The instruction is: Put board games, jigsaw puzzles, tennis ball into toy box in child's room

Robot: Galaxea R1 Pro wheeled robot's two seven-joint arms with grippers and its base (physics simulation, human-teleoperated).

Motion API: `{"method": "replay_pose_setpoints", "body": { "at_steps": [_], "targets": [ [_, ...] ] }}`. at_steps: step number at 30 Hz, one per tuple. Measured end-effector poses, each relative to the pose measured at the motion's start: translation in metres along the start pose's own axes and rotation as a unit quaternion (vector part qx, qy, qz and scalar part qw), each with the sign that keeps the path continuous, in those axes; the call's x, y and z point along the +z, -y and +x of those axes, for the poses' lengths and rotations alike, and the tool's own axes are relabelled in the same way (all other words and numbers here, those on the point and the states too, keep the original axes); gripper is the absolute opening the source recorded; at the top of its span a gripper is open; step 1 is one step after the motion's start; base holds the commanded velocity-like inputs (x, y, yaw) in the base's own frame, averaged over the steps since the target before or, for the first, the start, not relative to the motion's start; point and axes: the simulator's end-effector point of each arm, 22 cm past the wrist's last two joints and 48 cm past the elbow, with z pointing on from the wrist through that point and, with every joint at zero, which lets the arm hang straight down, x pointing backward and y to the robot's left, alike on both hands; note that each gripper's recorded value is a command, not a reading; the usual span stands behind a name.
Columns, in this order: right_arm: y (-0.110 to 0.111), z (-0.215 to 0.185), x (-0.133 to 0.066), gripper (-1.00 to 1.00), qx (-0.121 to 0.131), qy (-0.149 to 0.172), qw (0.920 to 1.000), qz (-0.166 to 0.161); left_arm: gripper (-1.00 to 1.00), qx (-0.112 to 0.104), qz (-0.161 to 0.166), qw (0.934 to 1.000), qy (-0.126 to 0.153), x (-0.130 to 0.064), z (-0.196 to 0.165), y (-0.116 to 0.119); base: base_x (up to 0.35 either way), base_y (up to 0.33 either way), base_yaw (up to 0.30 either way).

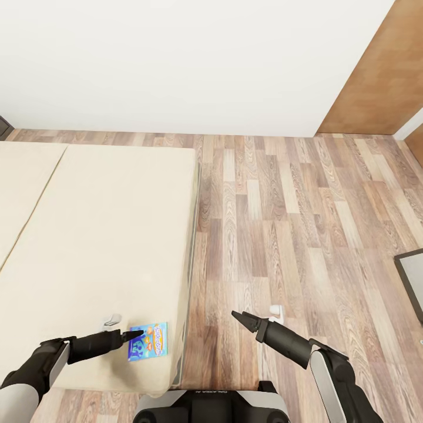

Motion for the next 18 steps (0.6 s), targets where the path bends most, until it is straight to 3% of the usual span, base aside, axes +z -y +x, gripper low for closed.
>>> {"method": "replay_pose_setpoints", "body": {
  "at_steps": [5,12,18],
  "targets": [
    [0.000,0.000,0.000,1.00,0.000,0.000,1.0000,0.000,1.00,0.002,0.000,1.0000,-0.003,0.001,0.001,0.001,0.000,0.000,0.000],
    [0.000,0.000,0.000,1.00,0.000,0.000,1.0000,0.000,1.00,0.023,0.004,0.9990,-0.038,0.010,0.018,0.008,0.000,0.000,0.000],
    [0.000,0.000,0.000,1.00,0.000,0.000,1.0000,0.000,1.00,0.026,0.010,0.9985,-0.046,0.016,0.023,0.014,0.000,0.000,0.000]
  ]
}}
